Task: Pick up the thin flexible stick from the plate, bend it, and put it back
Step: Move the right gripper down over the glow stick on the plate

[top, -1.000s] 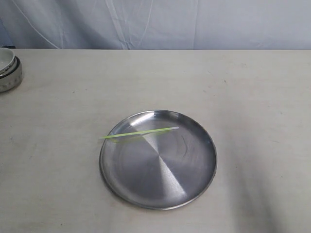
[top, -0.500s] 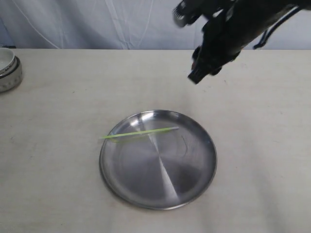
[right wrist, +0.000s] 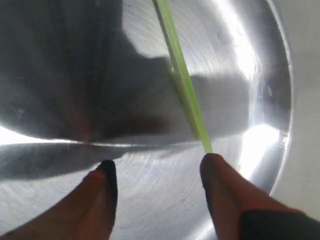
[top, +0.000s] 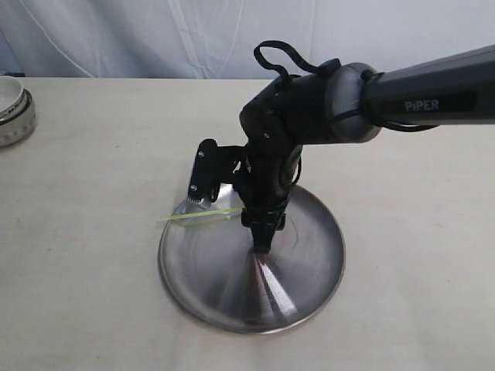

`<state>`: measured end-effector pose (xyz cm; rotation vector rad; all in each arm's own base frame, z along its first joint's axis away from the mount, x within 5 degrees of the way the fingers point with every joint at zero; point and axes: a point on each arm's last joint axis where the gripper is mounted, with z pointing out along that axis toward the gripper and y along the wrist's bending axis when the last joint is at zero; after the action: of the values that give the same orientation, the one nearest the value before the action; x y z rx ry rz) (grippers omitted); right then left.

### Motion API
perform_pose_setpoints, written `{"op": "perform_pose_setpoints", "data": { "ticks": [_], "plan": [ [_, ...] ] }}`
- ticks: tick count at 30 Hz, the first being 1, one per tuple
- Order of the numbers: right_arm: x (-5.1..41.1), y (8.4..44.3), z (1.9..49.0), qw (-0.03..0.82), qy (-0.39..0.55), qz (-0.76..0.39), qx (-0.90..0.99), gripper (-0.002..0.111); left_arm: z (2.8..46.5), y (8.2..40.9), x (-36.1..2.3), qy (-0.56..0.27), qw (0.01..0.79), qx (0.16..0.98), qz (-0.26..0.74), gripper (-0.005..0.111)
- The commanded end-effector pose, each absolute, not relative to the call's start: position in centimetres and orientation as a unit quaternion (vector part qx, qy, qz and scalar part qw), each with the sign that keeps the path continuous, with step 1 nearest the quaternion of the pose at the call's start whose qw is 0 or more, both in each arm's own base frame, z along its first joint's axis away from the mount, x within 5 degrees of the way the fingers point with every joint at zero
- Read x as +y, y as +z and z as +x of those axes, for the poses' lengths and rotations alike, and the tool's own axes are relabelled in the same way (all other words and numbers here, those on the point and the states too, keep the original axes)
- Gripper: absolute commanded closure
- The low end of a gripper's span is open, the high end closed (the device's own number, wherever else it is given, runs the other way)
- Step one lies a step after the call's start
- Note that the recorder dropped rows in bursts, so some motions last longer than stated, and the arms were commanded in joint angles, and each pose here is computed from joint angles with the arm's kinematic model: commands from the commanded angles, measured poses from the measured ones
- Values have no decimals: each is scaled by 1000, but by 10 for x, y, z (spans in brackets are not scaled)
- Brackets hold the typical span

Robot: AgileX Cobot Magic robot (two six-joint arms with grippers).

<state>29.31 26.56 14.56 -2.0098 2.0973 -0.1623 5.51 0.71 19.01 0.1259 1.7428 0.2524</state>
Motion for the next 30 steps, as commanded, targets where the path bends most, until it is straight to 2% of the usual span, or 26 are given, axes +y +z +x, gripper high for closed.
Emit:
{"op": "perform_pose_setpoints", "data": {
  "ticks": [1,5,9,20,30],
  "plan": [
    [268,148,298,143,-59,-686,711,56,55,191,7,107,640,759,57,107],
    [271,149,301,164,-62,-688,704,57,55,191,7,107,640,759,57,107],
    [270,144,301,154,-63,-690,704,60,55,191,7,107,640,759,57,107],
    [270,130,303,143,-65,-675,721,60,55,191,7,107,640,759,57,107],
    [283,163,317,152,-55,-640,751,60,55,191,7,107,639,759,57,107]
  ]
}}
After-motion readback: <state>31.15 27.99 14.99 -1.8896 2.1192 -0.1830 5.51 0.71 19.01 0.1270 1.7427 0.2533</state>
